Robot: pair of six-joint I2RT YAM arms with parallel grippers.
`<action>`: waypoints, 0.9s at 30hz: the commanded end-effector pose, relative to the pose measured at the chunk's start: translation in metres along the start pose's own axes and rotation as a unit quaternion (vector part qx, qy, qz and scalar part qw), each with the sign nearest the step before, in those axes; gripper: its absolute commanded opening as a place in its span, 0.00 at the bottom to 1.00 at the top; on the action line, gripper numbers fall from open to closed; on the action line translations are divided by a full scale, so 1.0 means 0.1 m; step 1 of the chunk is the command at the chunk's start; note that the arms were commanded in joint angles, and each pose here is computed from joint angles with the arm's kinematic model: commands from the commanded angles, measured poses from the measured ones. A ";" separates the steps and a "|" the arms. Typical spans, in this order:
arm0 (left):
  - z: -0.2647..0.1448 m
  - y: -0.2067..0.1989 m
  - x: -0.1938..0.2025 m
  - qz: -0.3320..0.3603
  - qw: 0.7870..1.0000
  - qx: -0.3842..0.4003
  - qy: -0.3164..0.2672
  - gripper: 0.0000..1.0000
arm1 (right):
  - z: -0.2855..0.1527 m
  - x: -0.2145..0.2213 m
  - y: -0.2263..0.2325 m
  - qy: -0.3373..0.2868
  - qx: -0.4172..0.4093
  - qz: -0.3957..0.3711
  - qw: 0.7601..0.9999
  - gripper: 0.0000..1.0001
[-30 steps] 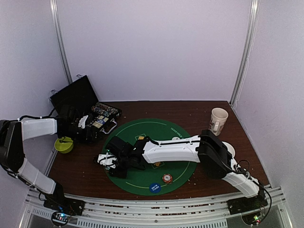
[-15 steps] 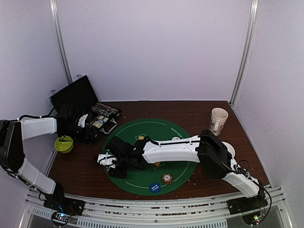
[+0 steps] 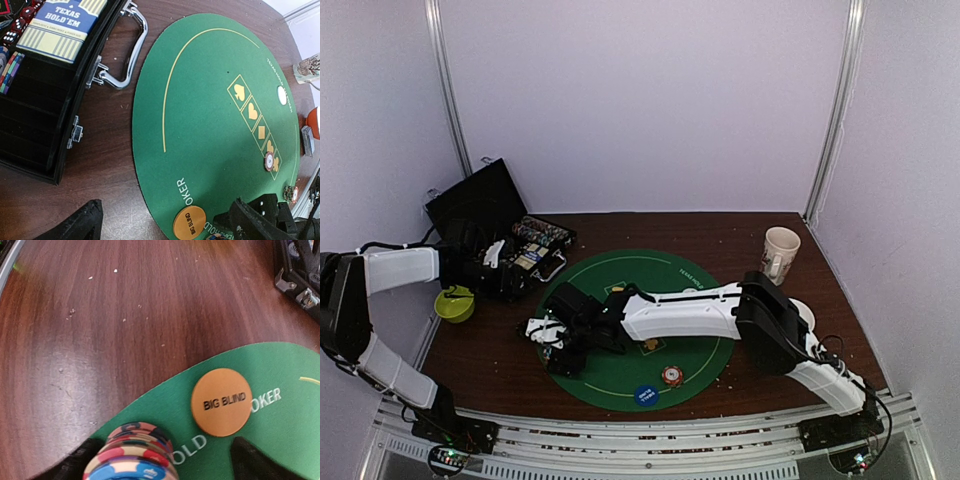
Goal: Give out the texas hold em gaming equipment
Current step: Place the poker chips pile in the big blind area, then move the poker chip to the big blind area.
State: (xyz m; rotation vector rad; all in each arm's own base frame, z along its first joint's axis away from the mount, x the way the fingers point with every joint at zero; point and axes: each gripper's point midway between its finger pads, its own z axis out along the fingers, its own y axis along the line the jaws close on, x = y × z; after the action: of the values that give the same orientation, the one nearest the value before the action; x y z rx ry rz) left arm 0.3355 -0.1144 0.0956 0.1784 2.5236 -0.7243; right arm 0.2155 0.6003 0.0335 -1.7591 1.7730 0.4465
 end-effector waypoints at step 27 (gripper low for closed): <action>-0.19 -0.05 -0.15 0.027 0.999 -0.008 -0.034 0.91 | -0.48 -0.37 0.06 -0.049 -0.009 -0.017 0.999 1.00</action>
State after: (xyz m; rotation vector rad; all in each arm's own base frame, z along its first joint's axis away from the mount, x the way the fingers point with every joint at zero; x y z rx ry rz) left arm 0.3365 -0.1129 0.1100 0.1998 2.4780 -0.7015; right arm 0.2029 0.5994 0.0565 -1.7686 1.7315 0.5020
